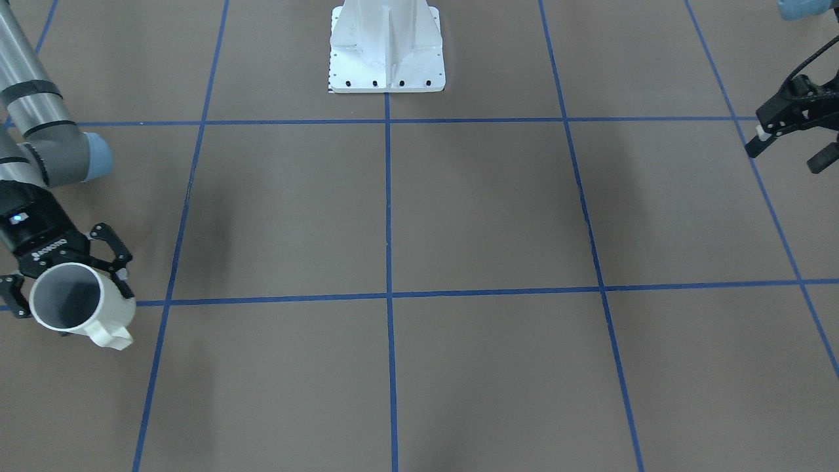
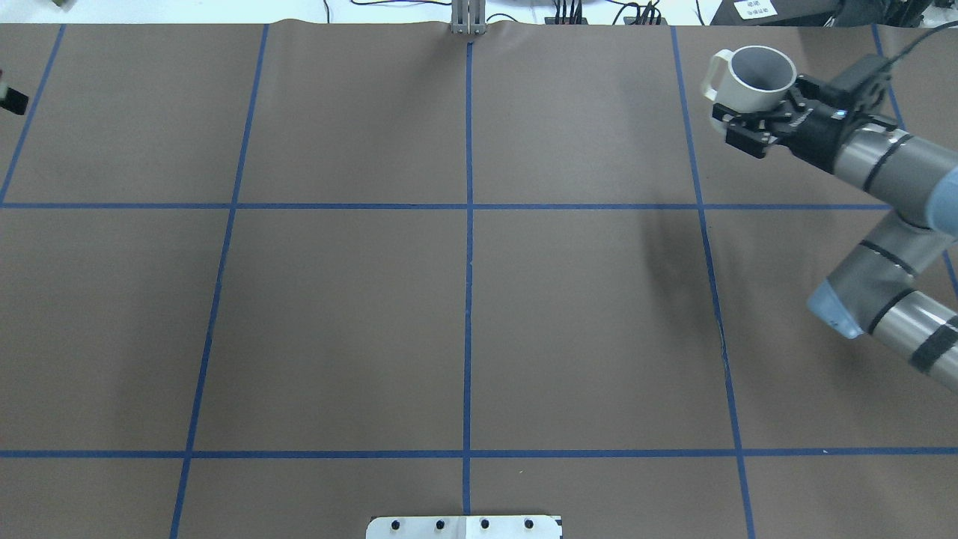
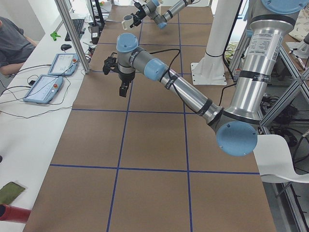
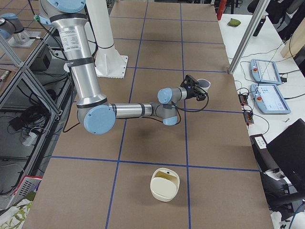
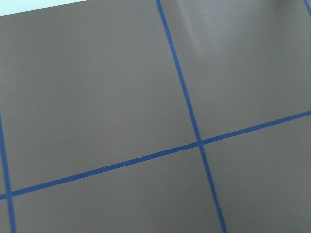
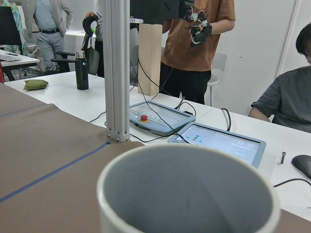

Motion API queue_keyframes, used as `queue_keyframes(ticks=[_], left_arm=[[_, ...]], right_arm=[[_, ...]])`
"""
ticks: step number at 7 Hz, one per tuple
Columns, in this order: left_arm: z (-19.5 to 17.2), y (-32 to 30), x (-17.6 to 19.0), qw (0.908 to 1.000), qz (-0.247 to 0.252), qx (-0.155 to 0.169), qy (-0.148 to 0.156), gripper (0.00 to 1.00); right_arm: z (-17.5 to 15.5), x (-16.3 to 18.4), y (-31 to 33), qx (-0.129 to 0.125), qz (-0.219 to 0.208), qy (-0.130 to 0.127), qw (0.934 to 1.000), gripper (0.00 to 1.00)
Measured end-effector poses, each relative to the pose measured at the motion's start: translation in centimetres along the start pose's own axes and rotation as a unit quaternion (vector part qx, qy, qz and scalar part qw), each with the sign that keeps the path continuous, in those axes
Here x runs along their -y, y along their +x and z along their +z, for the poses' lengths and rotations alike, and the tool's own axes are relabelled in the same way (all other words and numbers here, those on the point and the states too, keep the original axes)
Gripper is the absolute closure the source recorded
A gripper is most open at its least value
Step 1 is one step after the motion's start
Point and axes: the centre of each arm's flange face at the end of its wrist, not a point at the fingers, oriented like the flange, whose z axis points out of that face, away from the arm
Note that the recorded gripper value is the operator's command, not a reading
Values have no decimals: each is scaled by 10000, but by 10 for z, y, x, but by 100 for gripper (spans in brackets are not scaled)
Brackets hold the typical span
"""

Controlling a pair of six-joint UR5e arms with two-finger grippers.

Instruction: Left arm hands cup to right arm to dump lemon

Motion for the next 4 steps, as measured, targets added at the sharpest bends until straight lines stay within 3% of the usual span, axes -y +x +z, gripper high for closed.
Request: queue_keyframes(ticks=[4], left_arm=[[37,137,11,9928,-1038,-564,-196,0]], right_arm=[[94,38,-168,-420,-335,-236,9983,100]])
